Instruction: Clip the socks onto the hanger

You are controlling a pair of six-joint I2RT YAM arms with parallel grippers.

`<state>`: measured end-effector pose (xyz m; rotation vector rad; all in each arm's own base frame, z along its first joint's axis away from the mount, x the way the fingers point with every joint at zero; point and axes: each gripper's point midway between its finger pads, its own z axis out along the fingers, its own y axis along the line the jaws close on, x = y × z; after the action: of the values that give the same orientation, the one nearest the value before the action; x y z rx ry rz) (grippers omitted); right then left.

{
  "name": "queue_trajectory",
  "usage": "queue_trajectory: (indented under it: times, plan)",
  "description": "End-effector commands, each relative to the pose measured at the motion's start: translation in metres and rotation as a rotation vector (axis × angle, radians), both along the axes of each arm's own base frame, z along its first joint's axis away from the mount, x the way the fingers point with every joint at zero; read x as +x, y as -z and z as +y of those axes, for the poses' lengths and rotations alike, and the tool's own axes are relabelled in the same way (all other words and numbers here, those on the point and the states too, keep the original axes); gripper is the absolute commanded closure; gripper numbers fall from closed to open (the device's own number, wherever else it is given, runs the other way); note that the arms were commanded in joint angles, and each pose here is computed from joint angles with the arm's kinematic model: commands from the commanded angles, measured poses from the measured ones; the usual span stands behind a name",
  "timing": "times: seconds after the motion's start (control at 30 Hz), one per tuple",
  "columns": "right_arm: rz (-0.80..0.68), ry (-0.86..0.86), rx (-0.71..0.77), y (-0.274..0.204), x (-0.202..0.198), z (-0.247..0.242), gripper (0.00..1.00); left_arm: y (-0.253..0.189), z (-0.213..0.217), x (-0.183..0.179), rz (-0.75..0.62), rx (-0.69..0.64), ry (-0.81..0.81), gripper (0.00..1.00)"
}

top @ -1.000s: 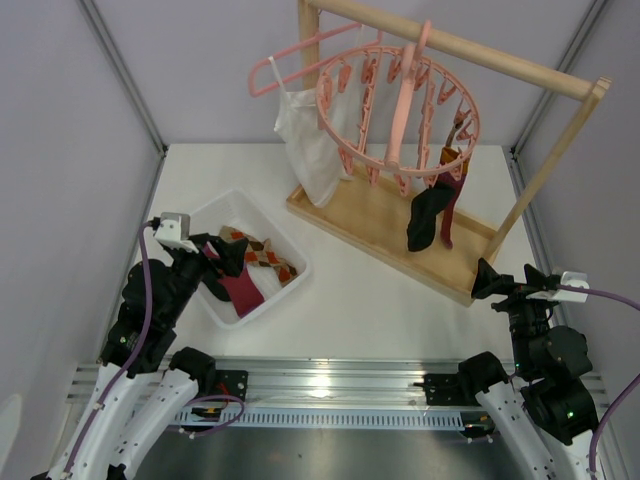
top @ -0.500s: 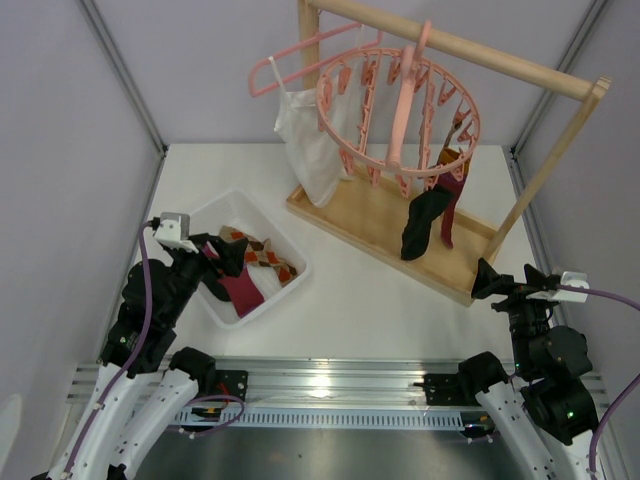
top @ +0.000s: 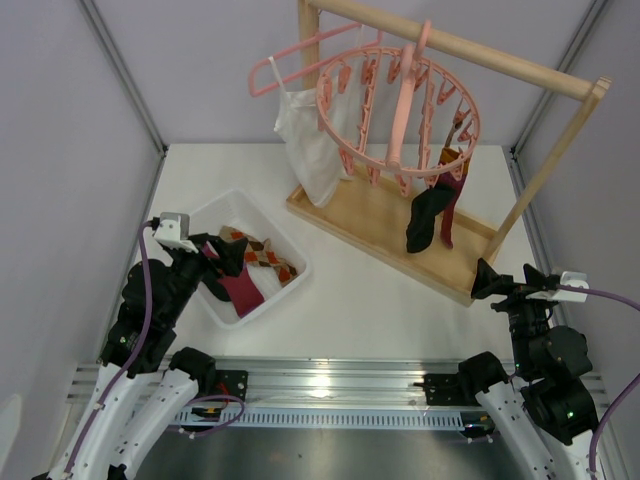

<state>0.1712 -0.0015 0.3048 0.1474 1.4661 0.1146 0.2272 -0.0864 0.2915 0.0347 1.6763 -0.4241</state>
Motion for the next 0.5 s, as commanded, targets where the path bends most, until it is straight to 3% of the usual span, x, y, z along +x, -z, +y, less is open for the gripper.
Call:
queue_trajectory:
  times: [0.0, 0.47]
  plan:
    - [-0.021, -0.001, 0.001, -0.0045, -0.0008, -0.0004, 0.0, -0.0048, -0.0006, 0.0016, -0.016, -0.021, 0.002, 0.01]
    - [-0.026, -0.003, -0.005, -0.0046, 0.0003, 0.0003, 0.01, -0.0025, -0.0036, 0.0028, -0.007, -0.022, 0.015, 0.0]
